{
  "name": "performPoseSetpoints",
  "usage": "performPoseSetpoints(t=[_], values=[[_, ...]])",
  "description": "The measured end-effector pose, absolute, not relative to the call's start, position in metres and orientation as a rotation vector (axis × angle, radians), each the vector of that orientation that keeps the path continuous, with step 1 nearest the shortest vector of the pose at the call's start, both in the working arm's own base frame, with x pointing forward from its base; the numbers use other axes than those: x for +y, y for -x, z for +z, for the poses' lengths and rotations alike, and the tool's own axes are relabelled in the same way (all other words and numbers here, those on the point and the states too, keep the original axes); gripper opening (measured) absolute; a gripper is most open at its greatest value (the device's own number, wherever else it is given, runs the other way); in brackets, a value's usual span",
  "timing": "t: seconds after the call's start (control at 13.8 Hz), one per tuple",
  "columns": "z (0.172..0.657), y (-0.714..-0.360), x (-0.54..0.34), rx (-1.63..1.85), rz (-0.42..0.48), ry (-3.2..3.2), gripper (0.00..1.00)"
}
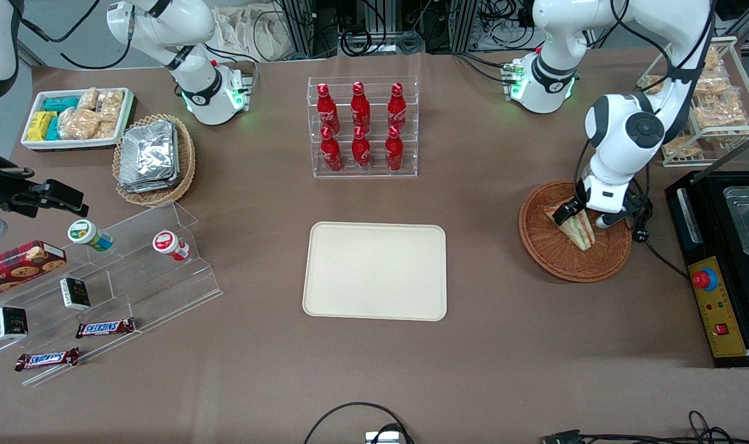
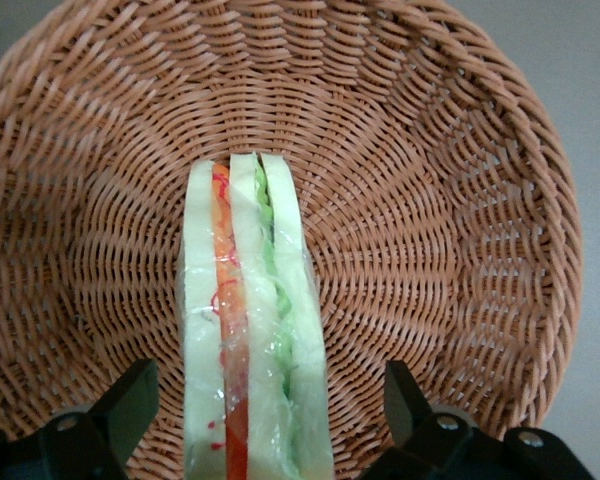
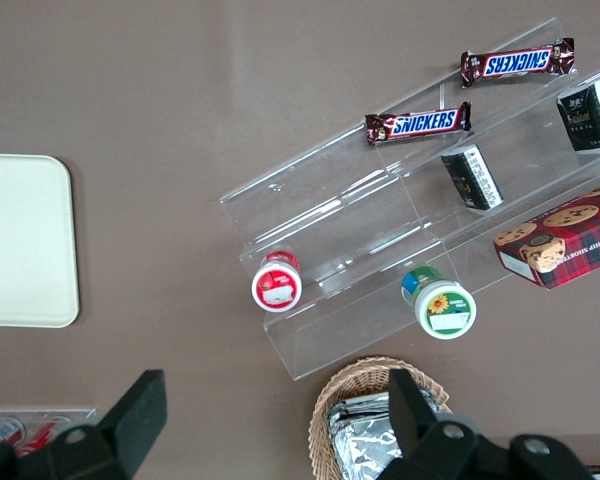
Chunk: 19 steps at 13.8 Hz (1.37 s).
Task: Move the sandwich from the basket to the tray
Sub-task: 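Lower the left gripper around the sandwich and close on it, then lift the sandwich out of the basket with the left gripper toward the tray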
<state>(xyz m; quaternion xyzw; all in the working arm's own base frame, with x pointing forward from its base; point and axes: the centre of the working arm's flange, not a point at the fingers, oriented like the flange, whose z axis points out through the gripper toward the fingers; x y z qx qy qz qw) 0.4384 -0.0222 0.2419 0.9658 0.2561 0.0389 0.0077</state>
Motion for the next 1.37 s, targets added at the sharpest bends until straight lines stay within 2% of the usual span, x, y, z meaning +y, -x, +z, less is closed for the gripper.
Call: performPoseSetpoints(t=[0.36,0.51,0.65,0.72,0.87,1.01,1.08,1.37], values=[[0.234,-0.437,-0.022,0.801,0.109,-3.019,1.0],[0.232,-0.437,-0.022,0.8,0.105,-3.02,0.96],[0.23,-0.436,-0.023,0.788,0.096,-3.026,0.78],[0.228,-0.436,-0.023,0.771,0.09,-3.032,0.65],[0.227,-0.436,-0.022,0.705,0.087,-3.05,0.44],[0.227,-0.436,-0.021,0.628,0.088,-3.068,0.31],[0.227,-0.436,-0.02,0.6,0.084,-3.076,0.26],[0.244,-0.438,-0.013,0.358,0.047,-3.132,0.25]])
